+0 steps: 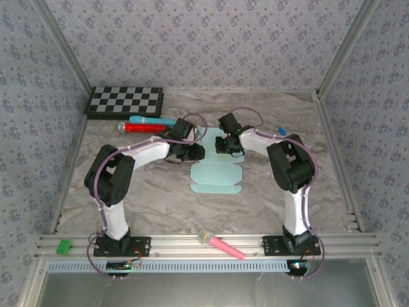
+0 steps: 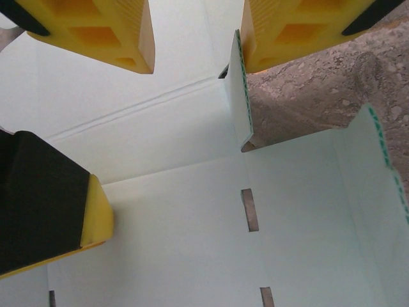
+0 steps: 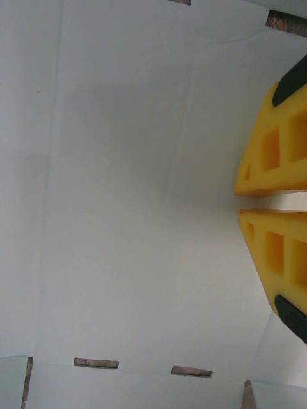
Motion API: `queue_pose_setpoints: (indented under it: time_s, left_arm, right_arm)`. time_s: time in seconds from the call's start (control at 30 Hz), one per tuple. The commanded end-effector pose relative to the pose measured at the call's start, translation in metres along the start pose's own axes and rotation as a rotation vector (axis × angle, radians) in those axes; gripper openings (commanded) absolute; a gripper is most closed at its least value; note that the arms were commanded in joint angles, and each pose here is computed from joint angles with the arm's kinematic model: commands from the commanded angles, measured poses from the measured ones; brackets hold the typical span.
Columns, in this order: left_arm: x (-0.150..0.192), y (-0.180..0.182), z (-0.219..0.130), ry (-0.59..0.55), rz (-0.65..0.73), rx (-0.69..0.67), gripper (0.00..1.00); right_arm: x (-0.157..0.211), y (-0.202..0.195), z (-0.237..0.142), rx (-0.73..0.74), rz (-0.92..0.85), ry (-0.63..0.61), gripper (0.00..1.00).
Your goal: Fold the paper box
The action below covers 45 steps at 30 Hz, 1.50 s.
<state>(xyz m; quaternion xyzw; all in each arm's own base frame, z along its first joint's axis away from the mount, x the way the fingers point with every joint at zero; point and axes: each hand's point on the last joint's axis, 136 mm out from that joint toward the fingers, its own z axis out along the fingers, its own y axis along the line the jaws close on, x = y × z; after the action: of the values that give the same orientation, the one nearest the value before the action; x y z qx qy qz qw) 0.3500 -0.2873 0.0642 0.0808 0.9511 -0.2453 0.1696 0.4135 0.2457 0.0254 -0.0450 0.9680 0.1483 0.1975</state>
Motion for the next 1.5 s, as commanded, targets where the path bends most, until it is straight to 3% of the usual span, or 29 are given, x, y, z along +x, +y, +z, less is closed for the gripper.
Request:
queue_pose_setpoints:
  time_s: [0.0,0.67,0.97,1.2,1.27,1.47]
  left_arm:
    - [-0.015,-0.023,-0.007,-0.033,0.034,0.073,0.40]
    - [-0.018,-0.028,0.011,-0.002,0.037,0.103,0.40]
    - [-0.030,-0.014,-0.029,-0.087,0.073,-0.028,0.42]
    - [-0.014,-0.002,-0.054,-0.094,0.097,-0.096,0.43]
    - [-0.005,-0.001,-0.058,-0.085,0.101,-0.103,0.40]
    - [0.025,-0.003,-0.055,-0.041,0.093,-0.074,0.05]
  right_arm:
    - [0.040,-0.010,0.014,0.048,0.013,0.124,0.16]
    - [0.038,-0.007,0.008,0.033,0.016,0.112,0.16]
    - [0.021,0.000,-0.014,-0.002,0.033,0.060,0.16]
    - [0.003,0.010,-0.038,-0.044,0.025,0.007,0.18]
    - [-0.002,0.013,-0.043,-0.055,0.011,-0.007,0.19]
    - [-0.015,0.009,-0.037,-0.055,-0.046,0.023,0.20]
